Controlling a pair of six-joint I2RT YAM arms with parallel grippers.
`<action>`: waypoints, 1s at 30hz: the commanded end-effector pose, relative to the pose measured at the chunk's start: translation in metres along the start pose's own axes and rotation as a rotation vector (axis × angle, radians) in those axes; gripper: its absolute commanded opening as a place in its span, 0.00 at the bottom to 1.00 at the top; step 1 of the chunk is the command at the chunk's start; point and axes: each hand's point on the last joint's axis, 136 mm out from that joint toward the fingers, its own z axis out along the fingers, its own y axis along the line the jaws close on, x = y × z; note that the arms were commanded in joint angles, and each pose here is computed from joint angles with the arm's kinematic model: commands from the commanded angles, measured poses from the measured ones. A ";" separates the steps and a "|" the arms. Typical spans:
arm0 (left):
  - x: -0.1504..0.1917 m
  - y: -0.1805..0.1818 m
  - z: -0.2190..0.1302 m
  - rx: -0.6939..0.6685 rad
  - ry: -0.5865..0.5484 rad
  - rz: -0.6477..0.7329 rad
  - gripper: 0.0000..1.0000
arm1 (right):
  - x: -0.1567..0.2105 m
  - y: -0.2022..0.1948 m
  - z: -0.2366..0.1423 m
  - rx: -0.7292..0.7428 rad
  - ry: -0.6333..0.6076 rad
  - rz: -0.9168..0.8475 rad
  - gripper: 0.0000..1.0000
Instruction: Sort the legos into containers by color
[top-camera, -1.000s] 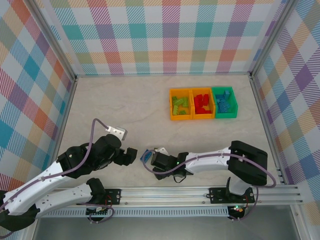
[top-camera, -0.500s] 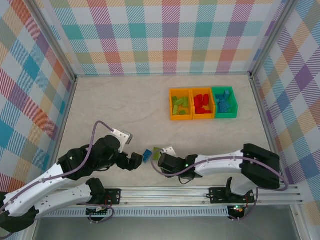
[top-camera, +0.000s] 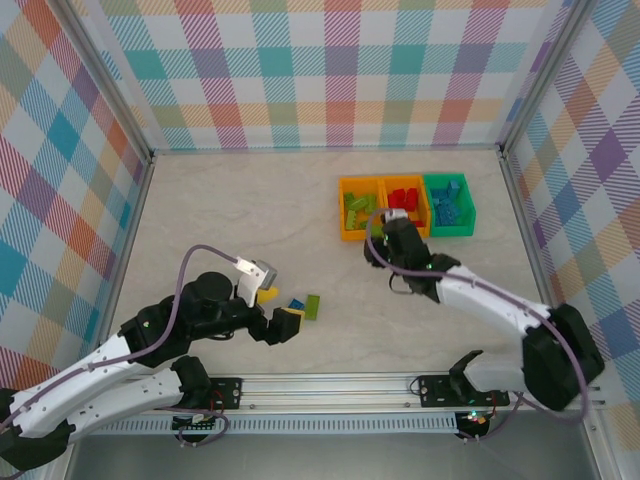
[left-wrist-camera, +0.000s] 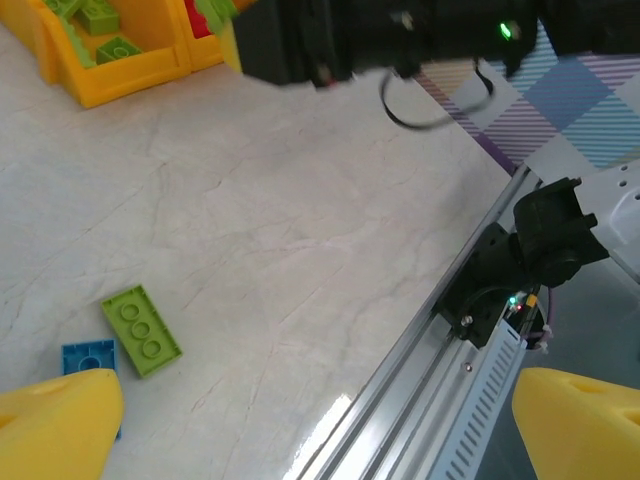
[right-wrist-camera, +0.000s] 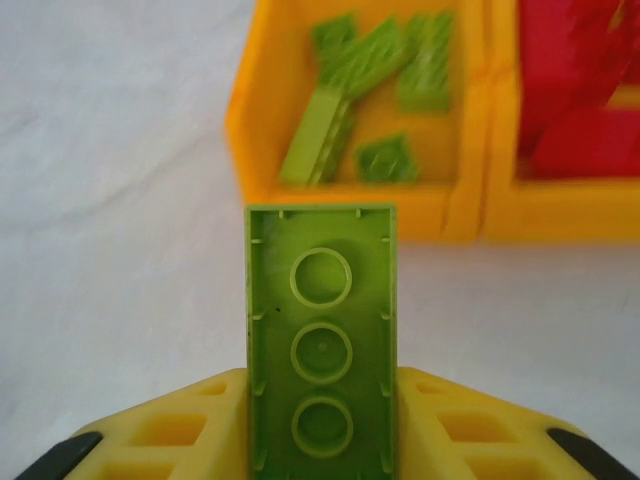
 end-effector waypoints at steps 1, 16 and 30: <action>-0.004 0.001 0.008 -0.009 -0.013 -0.017 1.00 | -0.035 0.004 0.034 -0.051 -0.010 -0.061 0.37; 0.018 0.057 0.016 -0.312 0.041 -0.172 1.00 | -0.077 0.016 0.076 -0.083 0.019 -0.010 0.64; 0.047 0.074 0.108 -0.590 0.291 -0.162 0.93 | 0.024 0.030 -0.083 -0.437 0.098 0.023 0.99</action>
